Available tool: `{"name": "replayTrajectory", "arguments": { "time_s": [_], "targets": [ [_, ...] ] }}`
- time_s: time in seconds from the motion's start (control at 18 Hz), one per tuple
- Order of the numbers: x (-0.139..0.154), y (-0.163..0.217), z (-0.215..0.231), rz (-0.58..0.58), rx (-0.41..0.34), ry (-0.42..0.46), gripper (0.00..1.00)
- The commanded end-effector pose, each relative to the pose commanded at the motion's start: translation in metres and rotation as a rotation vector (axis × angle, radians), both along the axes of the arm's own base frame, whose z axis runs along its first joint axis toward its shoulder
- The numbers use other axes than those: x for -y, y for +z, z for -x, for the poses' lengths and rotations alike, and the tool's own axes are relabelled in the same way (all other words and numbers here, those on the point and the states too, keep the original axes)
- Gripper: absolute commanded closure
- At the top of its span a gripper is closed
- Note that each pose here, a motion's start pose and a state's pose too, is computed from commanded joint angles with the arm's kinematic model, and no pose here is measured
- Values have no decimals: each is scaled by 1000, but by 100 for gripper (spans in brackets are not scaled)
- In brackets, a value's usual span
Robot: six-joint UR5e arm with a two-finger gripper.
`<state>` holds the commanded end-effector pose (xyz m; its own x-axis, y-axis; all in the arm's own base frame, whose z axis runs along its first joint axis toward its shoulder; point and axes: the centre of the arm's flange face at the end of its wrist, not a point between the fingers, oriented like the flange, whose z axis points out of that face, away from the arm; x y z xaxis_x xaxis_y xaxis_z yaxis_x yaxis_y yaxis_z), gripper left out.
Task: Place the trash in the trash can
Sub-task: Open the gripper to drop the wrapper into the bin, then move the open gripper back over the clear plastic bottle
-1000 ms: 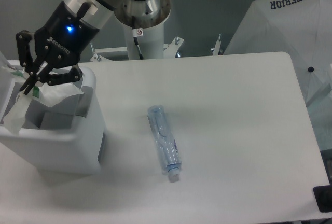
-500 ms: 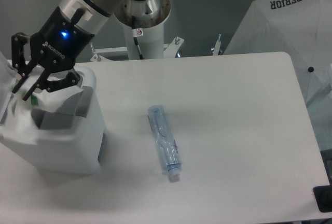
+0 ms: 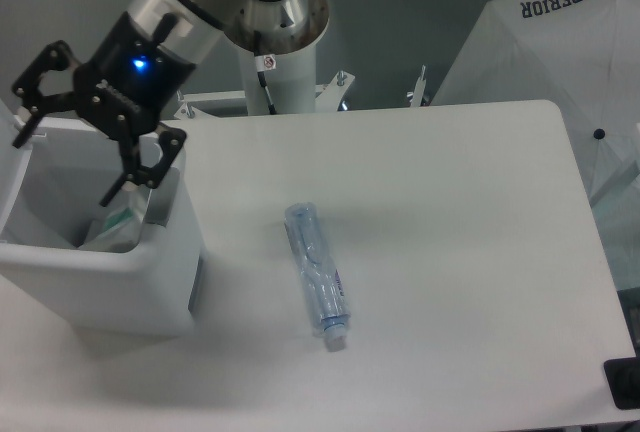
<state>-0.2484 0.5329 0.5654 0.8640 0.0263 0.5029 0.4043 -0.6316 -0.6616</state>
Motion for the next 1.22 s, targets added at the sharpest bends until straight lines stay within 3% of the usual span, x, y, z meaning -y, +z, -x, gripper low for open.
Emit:
{"name": "replayTrajectory", "arguments": {
  "time_s": [0.22,0.44,0.89,1.22],
  "targets": [
    [10,2,37,1,-9,61,0],
    [8,-32,83,75,0,131,0],
    [-2,-53,125,194,-79,220,0],
    [-10,-96,161,272,-67,251,0]
  ]
}}
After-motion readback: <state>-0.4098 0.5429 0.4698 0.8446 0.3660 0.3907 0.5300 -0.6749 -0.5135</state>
